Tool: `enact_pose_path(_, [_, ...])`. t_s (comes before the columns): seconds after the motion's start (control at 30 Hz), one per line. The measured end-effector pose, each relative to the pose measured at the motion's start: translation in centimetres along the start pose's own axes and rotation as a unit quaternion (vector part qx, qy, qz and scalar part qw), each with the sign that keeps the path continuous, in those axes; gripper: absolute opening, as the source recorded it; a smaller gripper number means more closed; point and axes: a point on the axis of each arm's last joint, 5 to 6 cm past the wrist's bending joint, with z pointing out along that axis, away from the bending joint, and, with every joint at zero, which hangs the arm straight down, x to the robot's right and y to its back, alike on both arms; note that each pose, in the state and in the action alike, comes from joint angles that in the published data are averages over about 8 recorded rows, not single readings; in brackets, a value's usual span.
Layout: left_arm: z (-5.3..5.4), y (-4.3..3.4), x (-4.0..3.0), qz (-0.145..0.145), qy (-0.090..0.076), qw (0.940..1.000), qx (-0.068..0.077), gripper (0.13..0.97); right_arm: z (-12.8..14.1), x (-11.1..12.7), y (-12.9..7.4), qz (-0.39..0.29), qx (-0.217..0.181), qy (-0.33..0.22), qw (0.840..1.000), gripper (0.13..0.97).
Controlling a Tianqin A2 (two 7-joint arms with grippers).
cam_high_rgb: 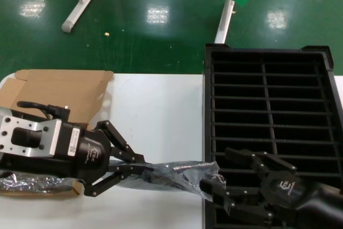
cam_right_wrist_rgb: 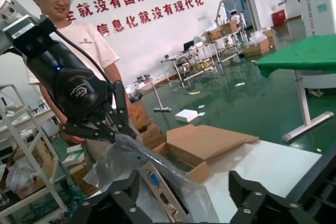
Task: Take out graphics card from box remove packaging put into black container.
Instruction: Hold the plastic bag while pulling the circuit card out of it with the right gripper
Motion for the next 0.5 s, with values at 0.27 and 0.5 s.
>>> enact_pose_path(0.27, [0.05,-0.01,-0.06,0.0,-0.002,1.0,-0.001,0.142,-0.02,0.01,0.18,0.009,-0.002,0.002,1.0,0.634])
enact_pose_path(0.5, [0.2,-0.3,-0.46,0.002,-0.009,1.0,0.001,0.142,0.04,-0.35,0.31,0.023,0.001,-0.005,1.0,0.788])
